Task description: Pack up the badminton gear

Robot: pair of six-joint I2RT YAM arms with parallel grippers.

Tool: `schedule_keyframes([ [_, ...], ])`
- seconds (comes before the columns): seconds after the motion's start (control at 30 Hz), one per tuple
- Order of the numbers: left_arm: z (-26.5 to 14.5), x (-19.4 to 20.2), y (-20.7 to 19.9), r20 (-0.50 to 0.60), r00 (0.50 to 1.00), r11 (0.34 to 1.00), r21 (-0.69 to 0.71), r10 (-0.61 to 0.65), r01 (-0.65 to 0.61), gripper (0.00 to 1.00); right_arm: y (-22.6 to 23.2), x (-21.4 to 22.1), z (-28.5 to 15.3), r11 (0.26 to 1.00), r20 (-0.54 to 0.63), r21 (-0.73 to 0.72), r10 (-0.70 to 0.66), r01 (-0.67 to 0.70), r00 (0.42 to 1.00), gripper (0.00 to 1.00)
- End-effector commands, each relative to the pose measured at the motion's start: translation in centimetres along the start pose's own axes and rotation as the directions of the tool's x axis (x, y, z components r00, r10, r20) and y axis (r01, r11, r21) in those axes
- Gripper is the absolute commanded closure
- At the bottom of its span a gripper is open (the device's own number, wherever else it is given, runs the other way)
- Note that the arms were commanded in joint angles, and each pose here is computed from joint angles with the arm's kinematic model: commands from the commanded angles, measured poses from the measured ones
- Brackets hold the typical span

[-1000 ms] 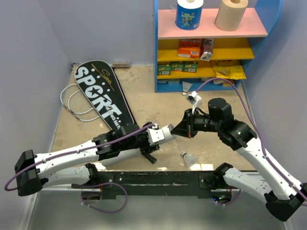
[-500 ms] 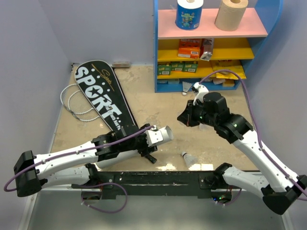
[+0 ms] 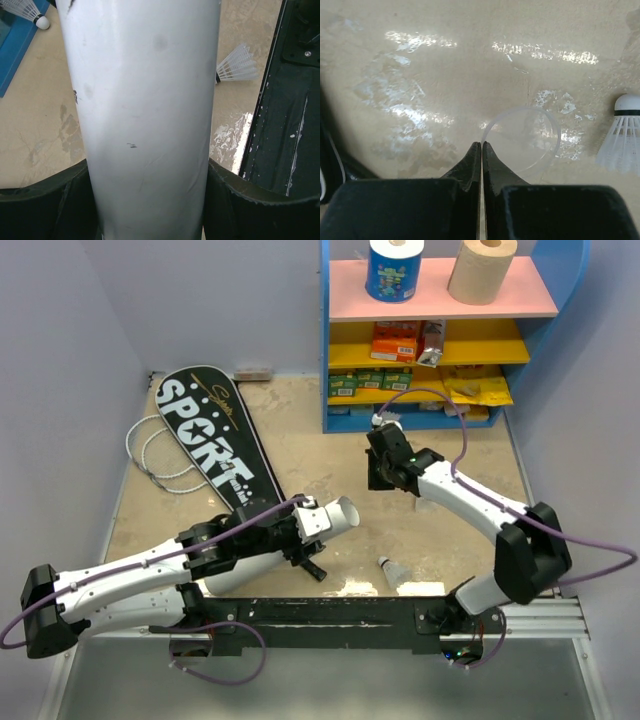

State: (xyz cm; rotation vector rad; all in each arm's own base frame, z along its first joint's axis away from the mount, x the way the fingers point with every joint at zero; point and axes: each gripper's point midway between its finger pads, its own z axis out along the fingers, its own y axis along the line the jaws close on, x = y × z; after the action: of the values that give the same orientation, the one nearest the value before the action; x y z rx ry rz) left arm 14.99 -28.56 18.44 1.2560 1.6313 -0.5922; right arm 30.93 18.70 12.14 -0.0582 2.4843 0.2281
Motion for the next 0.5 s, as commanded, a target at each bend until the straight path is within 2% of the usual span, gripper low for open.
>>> schedule_keyframes([
  [0.0,-1.1,-4.1,0.7,0.098,0.994,0.998,-0.025,-0.046,0.049,1.00,-0.9,-1.0,3.2,0.996,0.056,0.073,0.047,-0.051,0.997,1.00],
  [0.07,-1.3,-3.9,0.8,0.089,0.995,0.998,-0.029,-0.055,0.058,1.00,-1.4,-0.2,4.8,0.992,0.031,0.109,0.056,-0.059,0.998,1.00],
  [0.1,-1.4,-3.9,0.7,0.090,0.994,0.998,-0.029,-0.059,0.062,1.00,-1.7,0.1,5.2,0.991,0.027,0.123,0.058,-0.061,0.998,0.97],
  [0.17,-1.8,-4.1,0.8,0.107,0.992,0.997,-0.031,-0.065,0.069,1.00,-2.1,0.7,6.2,0.988,0.011,0.144,0.057,-0.058,0.998,0.79],
  [0.2,-2.0,-3.8,0.7,0.105,0.992,0.997,-0.030,-0.067,0.071,1.00,-2.3,0.6,6.3,0.986,0.013,0.160,0.056,-0.058,0.998,0.65],
  [0.3,-2.7,-3.8,0.6,0.130,0.989,0.997,-0.032,-0.067,0.072,1.00,-2.7,-0.4,6.3,0.984,0.034,0.172,0.045,-0.050,0.998,0.42],
  [0.47,-3.1,-3.8,0.7,0.169,0.983,0.996,-0.038,-0.073,0.081,1.00,-3.2,-4.4,5.8,0.988,0.080,0.155,0.008,-0.021,0.997,0.29],
])
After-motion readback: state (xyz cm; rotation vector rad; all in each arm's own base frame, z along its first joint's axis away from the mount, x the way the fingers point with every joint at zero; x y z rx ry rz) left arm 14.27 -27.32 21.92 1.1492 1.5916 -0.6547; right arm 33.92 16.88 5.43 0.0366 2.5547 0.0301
